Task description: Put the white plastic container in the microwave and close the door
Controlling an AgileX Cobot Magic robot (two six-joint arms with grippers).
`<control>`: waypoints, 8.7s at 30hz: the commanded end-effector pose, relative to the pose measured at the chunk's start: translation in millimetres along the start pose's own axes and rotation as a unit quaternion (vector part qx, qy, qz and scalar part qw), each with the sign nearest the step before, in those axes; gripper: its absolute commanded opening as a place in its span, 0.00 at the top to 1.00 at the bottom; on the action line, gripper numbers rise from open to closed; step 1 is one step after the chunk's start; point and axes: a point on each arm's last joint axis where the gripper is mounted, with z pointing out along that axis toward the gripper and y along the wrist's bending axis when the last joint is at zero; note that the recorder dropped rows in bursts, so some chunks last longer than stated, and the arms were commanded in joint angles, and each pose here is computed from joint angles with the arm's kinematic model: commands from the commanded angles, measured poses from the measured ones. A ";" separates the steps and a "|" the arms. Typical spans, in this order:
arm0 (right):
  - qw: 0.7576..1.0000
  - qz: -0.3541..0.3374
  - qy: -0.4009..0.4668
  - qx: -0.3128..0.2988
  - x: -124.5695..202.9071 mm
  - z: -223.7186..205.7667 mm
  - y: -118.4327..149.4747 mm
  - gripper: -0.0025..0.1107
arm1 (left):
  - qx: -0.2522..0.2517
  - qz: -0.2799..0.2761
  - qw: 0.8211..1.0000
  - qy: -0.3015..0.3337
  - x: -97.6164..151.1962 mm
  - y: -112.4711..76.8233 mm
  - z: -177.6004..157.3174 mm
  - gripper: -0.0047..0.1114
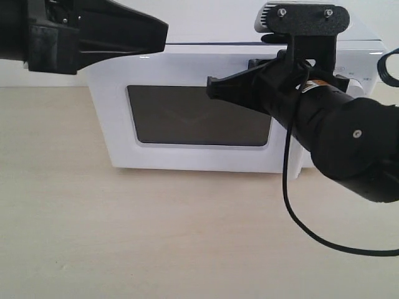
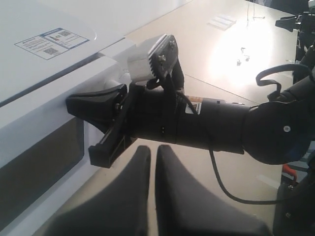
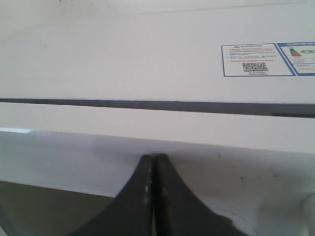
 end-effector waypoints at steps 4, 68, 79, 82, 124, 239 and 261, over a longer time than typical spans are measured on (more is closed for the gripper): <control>0.999 0.014 -0.013 0.046 -10.2 15.4 -5.8 0.98 | 0.009 0.002 1.000 -0.001 -2.0 -4.2 -1.7 0.92; 0.995 0.012 -0.059 -0.080 -73.2 -175.4 -78.2 0.98 | 0.043 0.025 0.986 -0.156 5.2 -98.5 -141.5 0.92; 0.995 0.012 -0.059 -0.080 -73.2 -175.4 -78.2 0.98 | 0.043 0.028 0.986 -0.158 5.5 -99.6 -143.1 0.92; 0.995 0.012 -0.059 -0.080 -73.2 -175.4 -78.2 0.98 | 0.043 0.028 0.986 -0.158 5.5 -99.6 -143.1 0.92; 0.995 0.012 -0.059 -0.079 -73.2 -175.3 -78.4 0.98 | -0.501 -0.015 0.839 -0.212 125.1 -49.9 -178.9 0.92; 0.983 0.064 -0.165 -0.039 -0.8 -227.7 -119.8 0.98 | -0.502 -0.126 0.853 -0.067 244.6 -6.4 -125.4 0.92; 0.992 0.104 -0.063 0.009 18.5 -223.0 -127.9 0.98 | -0.502 -0.126 0.853 -0.067 244.6 -6.4 -125.4 0.92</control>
